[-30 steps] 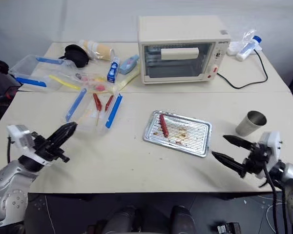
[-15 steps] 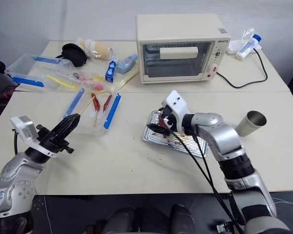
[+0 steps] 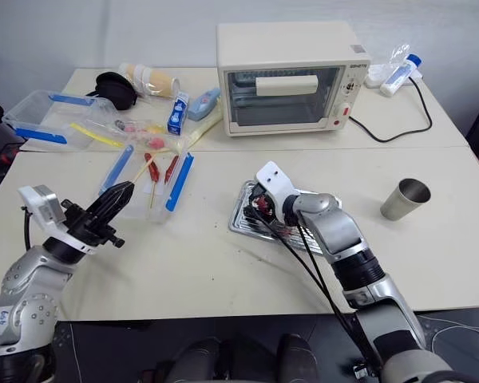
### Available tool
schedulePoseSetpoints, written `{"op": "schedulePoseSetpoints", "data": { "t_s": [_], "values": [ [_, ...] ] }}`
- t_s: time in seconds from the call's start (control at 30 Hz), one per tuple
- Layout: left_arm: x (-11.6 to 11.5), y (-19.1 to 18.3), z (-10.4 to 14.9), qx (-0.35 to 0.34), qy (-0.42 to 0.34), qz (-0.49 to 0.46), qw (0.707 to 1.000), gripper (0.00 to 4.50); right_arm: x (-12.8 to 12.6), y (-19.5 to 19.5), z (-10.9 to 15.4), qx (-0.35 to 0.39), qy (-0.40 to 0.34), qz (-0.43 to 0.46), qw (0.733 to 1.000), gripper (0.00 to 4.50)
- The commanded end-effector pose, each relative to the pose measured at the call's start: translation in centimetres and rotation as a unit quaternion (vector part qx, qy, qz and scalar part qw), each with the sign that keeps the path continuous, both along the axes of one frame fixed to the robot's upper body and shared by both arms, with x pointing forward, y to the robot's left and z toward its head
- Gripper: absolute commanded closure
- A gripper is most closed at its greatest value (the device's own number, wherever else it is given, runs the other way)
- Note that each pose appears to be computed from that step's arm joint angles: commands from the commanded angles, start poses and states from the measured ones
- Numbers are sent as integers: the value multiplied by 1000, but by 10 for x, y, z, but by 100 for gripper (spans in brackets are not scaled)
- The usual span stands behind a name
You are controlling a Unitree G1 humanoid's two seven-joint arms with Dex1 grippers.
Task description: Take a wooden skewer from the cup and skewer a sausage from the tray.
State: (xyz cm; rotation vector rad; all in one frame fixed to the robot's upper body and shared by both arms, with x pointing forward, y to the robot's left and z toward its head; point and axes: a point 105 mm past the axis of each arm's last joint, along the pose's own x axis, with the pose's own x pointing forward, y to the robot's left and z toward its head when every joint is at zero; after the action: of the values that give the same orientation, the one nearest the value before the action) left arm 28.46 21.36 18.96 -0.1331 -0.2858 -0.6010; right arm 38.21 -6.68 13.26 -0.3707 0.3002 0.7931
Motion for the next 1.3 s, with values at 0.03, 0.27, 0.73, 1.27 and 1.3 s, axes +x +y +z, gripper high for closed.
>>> {"op": "schedulePoseSetpoints", "data": {
  "t_s": [0.03,0.27,0.73,1.27,1.3],
  "values": [
    [-4,-6,15,8,-29,-14,999,450,1,-5,-2,-3,9,-6,1000,219],
    [-5,-10,15,23,-26,-32,999,450,-8,-11,14,14,3,30,999,409],
    [-37,-71,-6,191,15,-331,924,450,-101,-34,78,-5,-114,396,911,409],
    [-33,-87,-6,194,0,-379,905,450,-110,-26,77,-19,-91,410,907,409],
    [-33,-87,-6,193,0,-379,905,450,-110,-26,77,-19,-90,410,908,409]
  ]
}}
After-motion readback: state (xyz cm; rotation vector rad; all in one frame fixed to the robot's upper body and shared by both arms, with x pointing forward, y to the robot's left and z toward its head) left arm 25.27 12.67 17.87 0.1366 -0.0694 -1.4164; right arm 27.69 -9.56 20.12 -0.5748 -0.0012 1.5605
